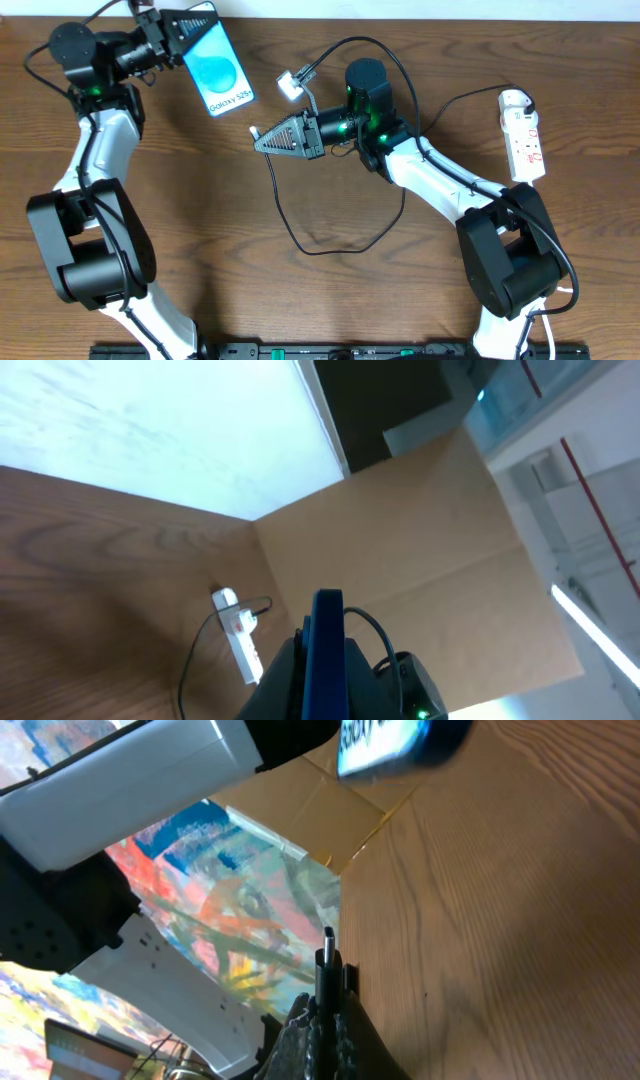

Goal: Plug charger to phone and switch on socket
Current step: 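Bring the plug to the phone's bottom edge while left gripper moves phone closer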

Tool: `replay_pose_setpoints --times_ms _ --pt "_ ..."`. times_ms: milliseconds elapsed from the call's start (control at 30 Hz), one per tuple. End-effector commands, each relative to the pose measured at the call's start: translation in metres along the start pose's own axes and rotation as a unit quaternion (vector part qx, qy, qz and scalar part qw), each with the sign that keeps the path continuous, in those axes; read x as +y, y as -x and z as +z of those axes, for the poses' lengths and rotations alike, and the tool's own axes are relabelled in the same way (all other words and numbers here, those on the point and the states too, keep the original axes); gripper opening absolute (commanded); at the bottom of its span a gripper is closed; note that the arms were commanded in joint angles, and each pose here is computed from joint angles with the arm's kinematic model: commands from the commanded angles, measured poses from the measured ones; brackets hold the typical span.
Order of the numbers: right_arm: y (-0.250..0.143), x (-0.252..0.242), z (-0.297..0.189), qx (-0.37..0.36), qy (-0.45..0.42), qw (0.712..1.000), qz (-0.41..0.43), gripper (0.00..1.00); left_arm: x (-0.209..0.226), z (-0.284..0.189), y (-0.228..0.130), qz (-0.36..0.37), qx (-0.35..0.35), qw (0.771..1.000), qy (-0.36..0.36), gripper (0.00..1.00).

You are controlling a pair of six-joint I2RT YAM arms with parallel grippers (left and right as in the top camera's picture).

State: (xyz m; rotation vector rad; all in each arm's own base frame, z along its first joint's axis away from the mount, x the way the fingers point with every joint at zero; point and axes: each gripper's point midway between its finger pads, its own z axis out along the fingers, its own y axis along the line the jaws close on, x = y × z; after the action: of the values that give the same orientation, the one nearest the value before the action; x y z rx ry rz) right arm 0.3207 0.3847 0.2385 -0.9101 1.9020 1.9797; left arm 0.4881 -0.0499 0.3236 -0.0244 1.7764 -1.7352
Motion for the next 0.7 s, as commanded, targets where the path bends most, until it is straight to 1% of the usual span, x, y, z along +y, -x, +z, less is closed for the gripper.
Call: replay_pose_setpoints --times_ms 0,167,333,667 --pt "0.000 -0.006 -0.004 0.002 0.002 1.000 -0.004 0.01 -0.016 -0.005 0.008 0.004 -0.012 1.000 -0.003 0.08" --pt "-0.006 -0.022 -0.003 0.004 0.000 1.000 0.012 0.01 -0.016 -0.005 0.007 0.003 -0.012 1.000 -0.003 0.08" --pt "0.002 -0.005 0.003 0.000 0.023 0.998 -0.059 0.01 -0.016 -0.005 0.007 0.003 -0.010 1.000 -0.003 0.08" --pt "0.004 -0.002 0.005 -0.003 0.025 0.997 -0.070 0.01 -0.017 -0.002 0.001 -0.008 0.005 1.000 -0.005 0.07"
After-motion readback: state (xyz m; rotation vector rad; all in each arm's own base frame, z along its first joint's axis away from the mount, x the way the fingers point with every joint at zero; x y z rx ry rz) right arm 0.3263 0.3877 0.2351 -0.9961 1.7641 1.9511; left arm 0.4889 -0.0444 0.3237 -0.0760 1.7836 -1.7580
